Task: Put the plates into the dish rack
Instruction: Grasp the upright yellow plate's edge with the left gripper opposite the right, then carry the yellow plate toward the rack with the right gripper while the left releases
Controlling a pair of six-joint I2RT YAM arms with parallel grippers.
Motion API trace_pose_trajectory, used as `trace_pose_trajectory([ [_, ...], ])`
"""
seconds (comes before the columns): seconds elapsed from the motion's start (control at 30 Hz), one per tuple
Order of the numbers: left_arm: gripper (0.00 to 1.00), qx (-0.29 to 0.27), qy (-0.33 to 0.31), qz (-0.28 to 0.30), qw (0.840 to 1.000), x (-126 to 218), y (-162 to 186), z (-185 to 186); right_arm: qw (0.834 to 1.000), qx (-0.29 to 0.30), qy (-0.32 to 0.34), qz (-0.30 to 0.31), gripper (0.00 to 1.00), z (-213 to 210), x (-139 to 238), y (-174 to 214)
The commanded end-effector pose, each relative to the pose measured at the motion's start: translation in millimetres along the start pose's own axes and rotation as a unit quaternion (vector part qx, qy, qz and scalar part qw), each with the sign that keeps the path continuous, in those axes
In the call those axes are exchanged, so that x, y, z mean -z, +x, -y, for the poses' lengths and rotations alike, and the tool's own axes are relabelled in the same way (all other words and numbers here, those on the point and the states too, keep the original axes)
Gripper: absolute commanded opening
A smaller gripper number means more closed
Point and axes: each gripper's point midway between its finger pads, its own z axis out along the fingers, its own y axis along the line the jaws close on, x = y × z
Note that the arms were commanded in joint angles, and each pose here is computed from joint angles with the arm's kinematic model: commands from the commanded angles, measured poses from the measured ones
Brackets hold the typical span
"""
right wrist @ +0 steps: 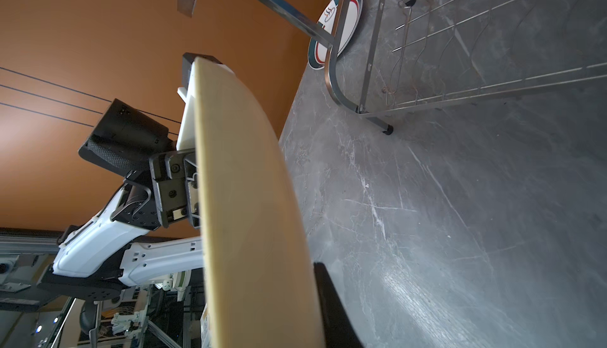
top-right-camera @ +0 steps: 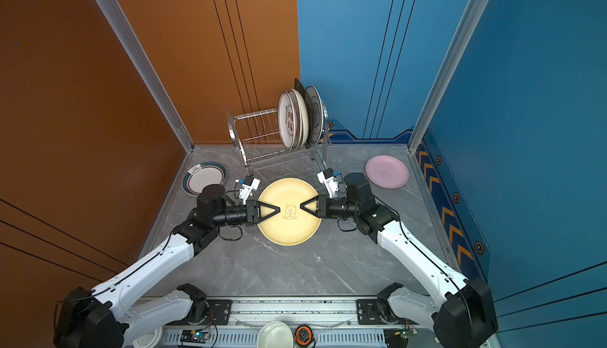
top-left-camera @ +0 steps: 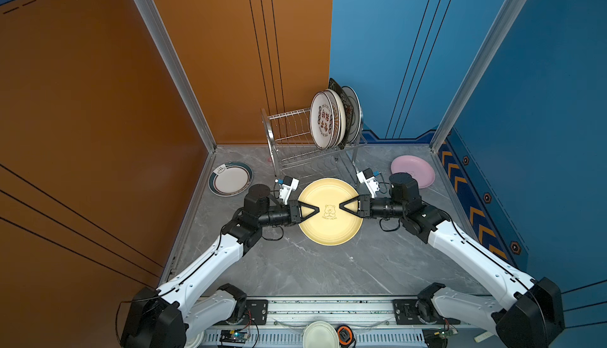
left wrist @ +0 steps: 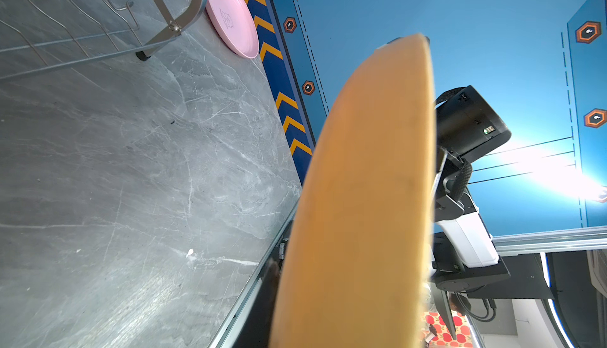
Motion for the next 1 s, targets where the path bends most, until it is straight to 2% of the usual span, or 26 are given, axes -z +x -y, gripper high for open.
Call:
trace_pose_trajectory([
  [0.0,0.12,-0.007,0.009,0.003,1.000,1.2,-5.4,4.9,1.000,0.009,-0.018,0.002,0.14,-6.4,-0.4,-2.6],
  [0.13,0.42,-0.004,0.005,0.011,1.000,4.7,-9.6,3.0,1.000,0.001,0.005,0.010,0.07,3.5,2.5,-5.8],
  [0.23,0.61,-0.007,-0.013,0.019,1.000,12.0,-13.2,-1.6,0.999,0.006,0.043,0.026,0.02,11.5,10.5,-11.1],
  [0.47,0.90,-0.020,-0.080,0.036,0.996,37.3,-21.9,-15.3,0.986,0.042,0.150,0.059,0.00,16.2,40.9,-26.3],
  [0.77,0.97,-0.021,-0.200,0.102,0.974,82.9,-33.9,-46.5,0.947,0.100,0.283,0.112,0.00,-11.6,87.4,-53.4],
  [0.97,0.99,-0.023,-0.243,0.125,0.962,98.0,-34.8,-55.9,0.924,0.142,0.328,0.139,0.00,-49.3,99.5,-76.1],
])
